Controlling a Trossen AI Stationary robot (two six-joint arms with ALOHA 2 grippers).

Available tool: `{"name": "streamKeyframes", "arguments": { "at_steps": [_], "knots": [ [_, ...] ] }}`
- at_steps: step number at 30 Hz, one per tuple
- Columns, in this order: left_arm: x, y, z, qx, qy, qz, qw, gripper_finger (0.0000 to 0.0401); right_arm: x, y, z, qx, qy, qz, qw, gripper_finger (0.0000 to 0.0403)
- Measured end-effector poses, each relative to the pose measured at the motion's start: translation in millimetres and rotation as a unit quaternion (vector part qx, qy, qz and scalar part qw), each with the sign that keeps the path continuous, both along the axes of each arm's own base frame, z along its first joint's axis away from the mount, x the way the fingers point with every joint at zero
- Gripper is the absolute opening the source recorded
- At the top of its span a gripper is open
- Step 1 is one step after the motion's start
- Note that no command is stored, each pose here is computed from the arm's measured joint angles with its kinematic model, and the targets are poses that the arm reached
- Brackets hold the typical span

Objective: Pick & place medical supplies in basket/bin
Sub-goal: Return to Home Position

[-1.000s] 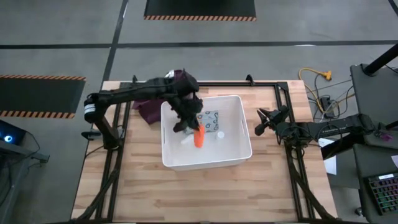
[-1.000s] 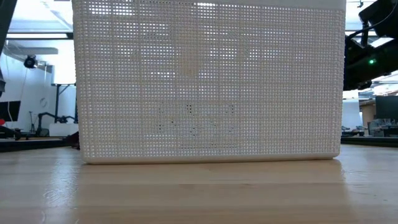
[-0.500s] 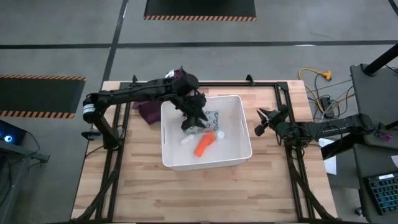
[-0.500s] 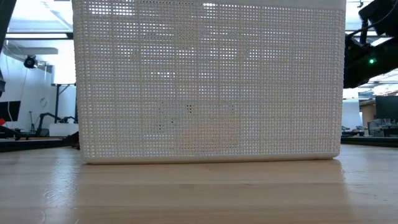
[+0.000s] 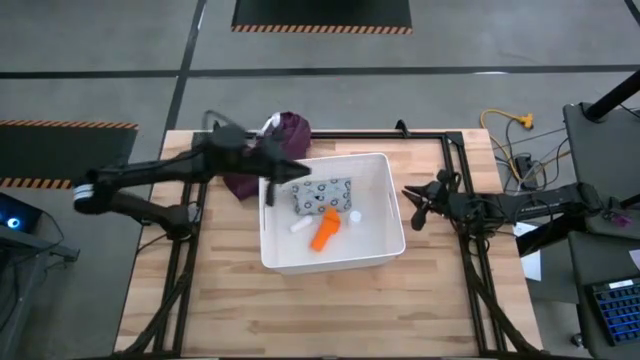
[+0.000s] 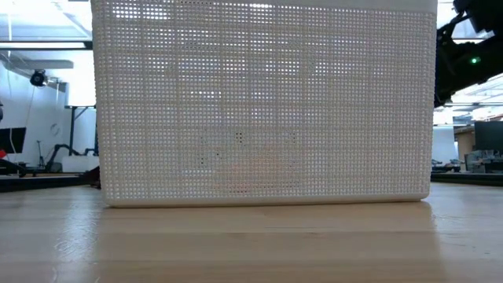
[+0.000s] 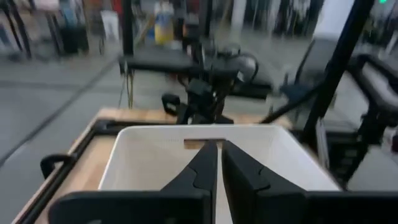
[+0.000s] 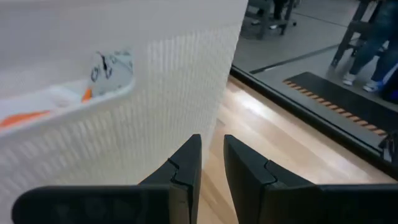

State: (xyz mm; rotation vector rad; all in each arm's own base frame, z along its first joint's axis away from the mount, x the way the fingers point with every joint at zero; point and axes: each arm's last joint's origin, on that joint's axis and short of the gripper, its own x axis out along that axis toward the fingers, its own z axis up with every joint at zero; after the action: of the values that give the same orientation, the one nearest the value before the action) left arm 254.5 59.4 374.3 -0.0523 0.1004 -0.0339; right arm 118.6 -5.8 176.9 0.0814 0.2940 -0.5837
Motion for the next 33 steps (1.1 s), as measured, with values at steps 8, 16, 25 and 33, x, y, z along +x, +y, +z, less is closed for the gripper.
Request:
{"name": "streamKeyframes", "arguments": {
  "at_steps": [8, 16, 25, 33],
  "knots": [
    [-83.4, -22.7, -68.1, 0.014, -0.122, 0.008, 0.992, 0.0001, 0.0, 4.9, 29.5, -0.043, 0.000, 0.118, 0.992, 0.0059],
    [-134.4, -32.4, -118.0, 0.029, -0.166, 0.067, 0.983, 0.0001, -19.3, 4.2, 57.8, -0.023, -0.087, 0.134, 0.987, 0.0058],
    [-153.6, -36.4, -152.4, 0.014, -0.195, 0.083, 0.977, 0.0001, -36.9, 4.5, 29.3, -0.003, -0.150, 0.167, 0.974, 0.0058],
    [-155.3, -36.9, -182.1, -0.008, -0.175, 0.082, 0.981, 0.0001, -34.3, 6.9, 22.7, 0.012, -0.147, 0.202, 0.968, 0.0058]
  ]
}}
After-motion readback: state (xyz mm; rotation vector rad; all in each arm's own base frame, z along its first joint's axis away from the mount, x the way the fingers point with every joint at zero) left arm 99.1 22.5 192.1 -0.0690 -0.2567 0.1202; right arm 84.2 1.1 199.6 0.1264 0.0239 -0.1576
